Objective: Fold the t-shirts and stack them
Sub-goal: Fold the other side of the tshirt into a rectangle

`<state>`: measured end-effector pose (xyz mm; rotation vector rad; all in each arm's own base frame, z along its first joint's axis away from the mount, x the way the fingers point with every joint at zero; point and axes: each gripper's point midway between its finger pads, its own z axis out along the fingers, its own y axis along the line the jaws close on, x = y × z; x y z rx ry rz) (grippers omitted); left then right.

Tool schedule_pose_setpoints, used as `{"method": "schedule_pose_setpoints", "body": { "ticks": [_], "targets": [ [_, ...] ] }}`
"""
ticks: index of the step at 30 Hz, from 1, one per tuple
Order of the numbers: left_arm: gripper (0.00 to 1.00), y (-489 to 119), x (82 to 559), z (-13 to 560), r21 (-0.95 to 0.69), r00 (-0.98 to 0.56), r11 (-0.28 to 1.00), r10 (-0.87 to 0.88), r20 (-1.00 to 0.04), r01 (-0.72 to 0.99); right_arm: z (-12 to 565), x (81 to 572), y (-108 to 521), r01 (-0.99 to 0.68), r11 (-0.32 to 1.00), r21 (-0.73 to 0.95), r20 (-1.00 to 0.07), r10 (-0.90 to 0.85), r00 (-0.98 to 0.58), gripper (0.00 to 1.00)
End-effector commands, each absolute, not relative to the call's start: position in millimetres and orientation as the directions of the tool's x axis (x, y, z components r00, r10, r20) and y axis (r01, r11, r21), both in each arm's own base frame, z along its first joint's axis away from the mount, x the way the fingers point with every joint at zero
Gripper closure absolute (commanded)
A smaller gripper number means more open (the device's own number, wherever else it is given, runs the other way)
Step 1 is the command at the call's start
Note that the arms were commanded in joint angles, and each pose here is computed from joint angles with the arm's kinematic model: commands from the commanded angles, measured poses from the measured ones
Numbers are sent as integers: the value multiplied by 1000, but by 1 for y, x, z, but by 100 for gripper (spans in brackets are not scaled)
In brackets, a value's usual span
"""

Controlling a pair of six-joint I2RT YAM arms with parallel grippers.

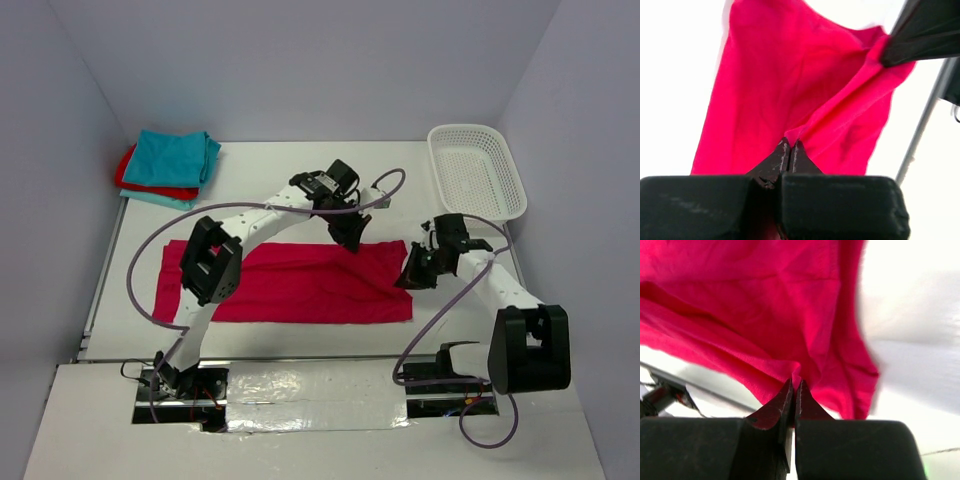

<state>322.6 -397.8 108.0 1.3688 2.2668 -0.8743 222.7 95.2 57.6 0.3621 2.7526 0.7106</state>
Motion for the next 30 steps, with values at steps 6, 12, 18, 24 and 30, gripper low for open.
{"method": "schedule_pose_setpoints", "body": {
  "ticks": [6, 12, 18, 24, 30],
  "targets": [
    [100, -374, 286, 157, -314, -398, 248, 653, -645, 916, 85, 194, 114, 80, 866, 494, -197, 202, -959, 100],
    [100, -358, 247, 113, -394, -438, 240, 703, -560, 887, 69, 181, 119, 93, 865, 493, -118, 172, -978, 100],
    [100, -360, 249, 94, -411, -486, 285, 675, -556, 866, 80, 222, 119, 31, 878, 478, -212, 150, -966, 100],
    [100, -354, 283, 92, -416, -611, 449, 544, -576, 791, 77, 283, 120, -5, 897, 442, -297, 141, -945, 100],
    [100, -342, 306, 78, -357, -663, 585, 469, -584, 728, 50, 300, 108, 22, 933, 359, -267, 126, -955, 100]
  ]
}}
